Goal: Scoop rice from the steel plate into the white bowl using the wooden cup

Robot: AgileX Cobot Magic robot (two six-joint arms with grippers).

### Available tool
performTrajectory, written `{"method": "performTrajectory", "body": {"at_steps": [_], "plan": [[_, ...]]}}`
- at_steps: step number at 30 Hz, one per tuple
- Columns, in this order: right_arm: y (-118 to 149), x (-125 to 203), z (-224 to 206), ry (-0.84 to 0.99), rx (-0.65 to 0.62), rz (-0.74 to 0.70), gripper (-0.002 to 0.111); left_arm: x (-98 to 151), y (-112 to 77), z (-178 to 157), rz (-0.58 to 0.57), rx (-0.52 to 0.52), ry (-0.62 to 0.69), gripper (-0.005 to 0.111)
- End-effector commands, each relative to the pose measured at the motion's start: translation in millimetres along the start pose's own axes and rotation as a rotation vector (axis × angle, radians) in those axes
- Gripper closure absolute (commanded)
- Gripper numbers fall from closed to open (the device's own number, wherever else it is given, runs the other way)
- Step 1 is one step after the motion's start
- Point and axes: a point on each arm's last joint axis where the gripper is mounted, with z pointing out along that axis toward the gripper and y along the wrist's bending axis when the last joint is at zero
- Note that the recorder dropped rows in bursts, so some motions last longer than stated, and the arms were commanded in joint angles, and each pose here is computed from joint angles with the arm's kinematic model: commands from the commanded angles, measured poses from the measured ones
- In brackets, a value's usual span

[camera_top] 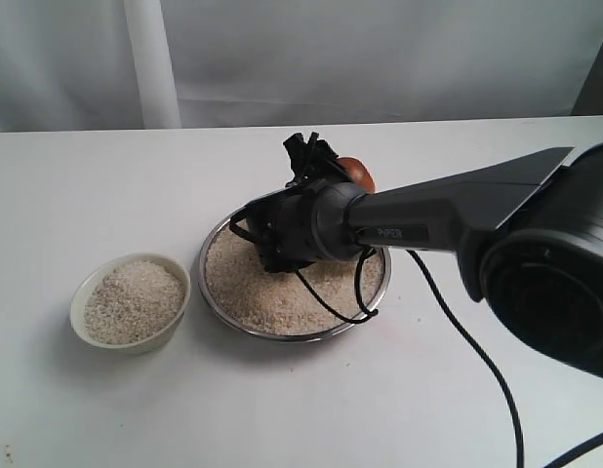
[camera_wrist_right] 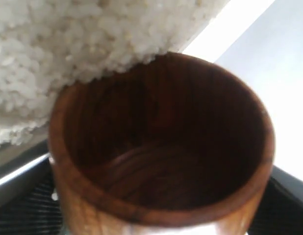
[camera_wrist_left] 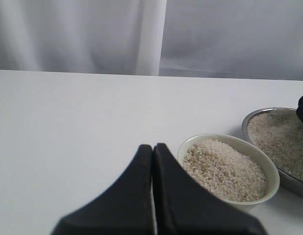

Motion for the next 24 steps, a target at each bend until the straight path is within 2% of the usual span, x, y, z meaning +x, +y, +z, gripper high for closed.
{"method": "performTrajectory", "body": {"at_steps": [1, 13, 24], "plan": [[3.9, -5.1, -0.3, -0.024, -0.026, 0.010, 0.108, -1.3, -0.5, -0.5, -0.011, 0.006, -0.009, 0.107], [4.1, -35.6, -33.7, -0.133, -0.018, 0.012, 0.108, -1.3, -0.5, -0.5, -0.007, 0.006, -0.009, 0.107], [0.0, -30.7, -50.8, -0.188, -0.096, 0.119, 0.108, -1.3, -0.5, -0.5, -0.009, 0.006, -0.009, 0.107]]}}
